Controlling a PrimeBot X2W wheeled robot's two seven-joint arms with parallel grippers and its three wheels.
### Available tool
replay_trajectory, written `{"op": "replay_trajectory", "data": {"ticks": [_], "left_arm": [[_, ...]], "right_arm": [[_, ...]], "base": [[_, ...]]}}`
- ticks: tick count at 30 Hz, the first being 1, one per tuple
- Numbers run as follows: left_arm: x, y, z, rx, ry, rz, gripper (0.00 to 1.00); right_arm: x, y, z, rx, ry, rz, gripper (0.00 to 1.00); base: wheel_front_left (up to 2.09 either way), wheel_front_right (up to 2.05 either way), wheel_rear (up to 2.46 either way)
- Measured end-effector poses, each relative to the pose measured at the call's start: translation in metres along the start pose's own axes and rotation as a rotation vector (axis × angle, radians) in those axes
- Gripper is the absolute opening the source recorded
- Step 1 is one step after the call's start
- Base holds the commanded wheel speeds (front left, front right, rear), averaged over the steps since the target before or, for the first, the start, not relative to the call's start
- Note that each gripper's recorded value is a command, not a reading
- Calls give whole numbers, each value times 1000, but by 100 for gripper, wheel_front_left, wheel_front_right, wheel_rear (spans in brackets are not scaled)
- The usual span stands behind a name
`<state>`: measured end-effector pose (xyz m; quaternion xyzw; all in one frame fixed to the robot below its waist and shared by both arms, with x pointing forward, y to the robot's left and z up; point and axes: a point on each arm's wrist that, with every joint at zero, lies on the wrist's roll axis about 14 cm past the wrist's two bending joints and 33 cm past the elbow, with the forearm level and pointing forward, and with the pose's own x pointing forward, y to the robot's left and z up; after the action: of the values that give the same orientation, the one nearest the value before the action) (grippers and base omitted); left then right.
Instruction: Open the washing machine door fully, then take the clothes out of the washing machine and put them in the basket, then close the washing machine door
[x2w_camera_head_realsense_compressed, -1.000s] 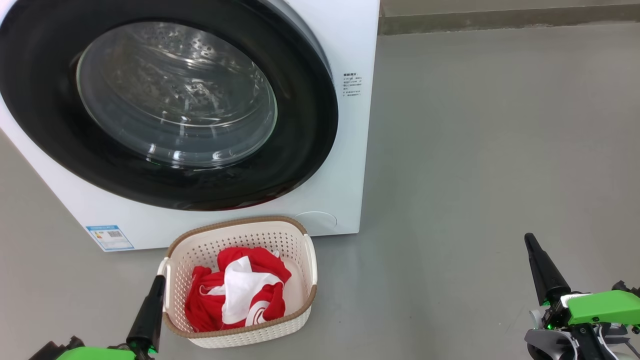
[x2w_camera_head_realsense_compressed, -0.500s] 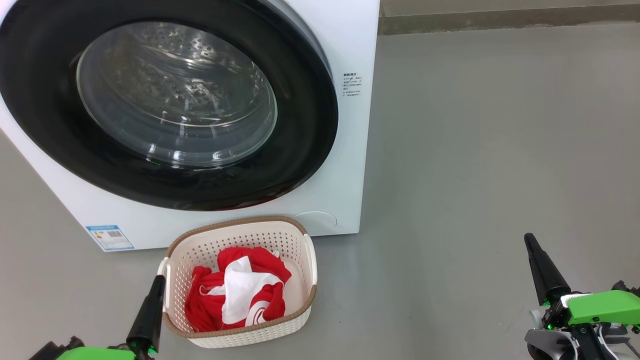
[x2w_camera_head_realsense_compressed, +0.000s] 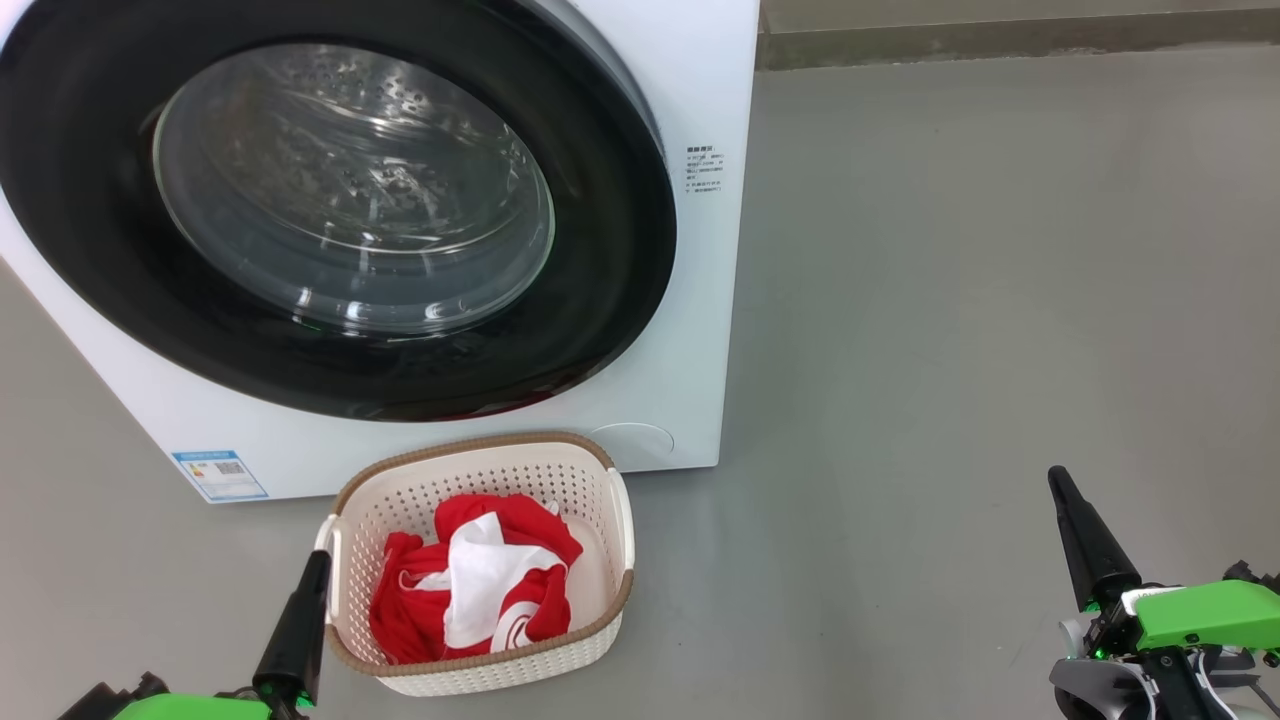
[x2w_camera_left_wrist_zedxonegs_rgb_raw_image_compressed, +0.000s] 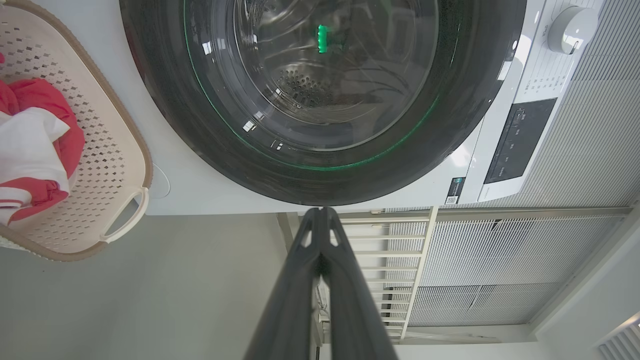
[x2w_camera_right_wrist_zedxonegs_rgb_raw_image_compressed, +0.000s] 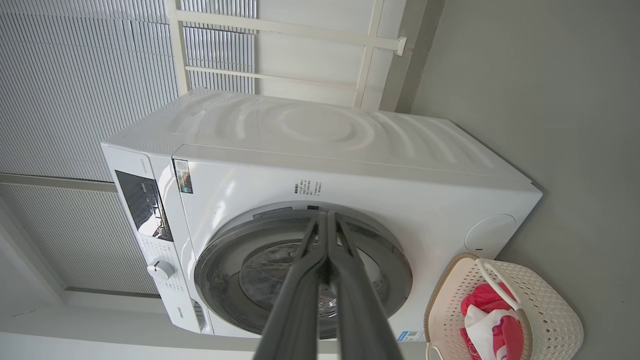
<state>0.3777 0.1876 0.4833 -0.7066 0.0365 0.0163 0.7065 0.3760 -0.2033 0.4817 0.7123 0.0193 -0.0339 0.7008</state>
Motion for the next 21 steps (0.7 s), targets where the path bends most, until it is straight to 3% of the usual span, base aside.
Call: {"op": "replay_trajectory", "data": {"ticks": [21], "left_arm": [[0, 0, 0, -1, -1, 0, 0]], "right_arm": [[0, 0, 0, 0, -1, 0, 0]], "base": [[0, 0, 0]]}}
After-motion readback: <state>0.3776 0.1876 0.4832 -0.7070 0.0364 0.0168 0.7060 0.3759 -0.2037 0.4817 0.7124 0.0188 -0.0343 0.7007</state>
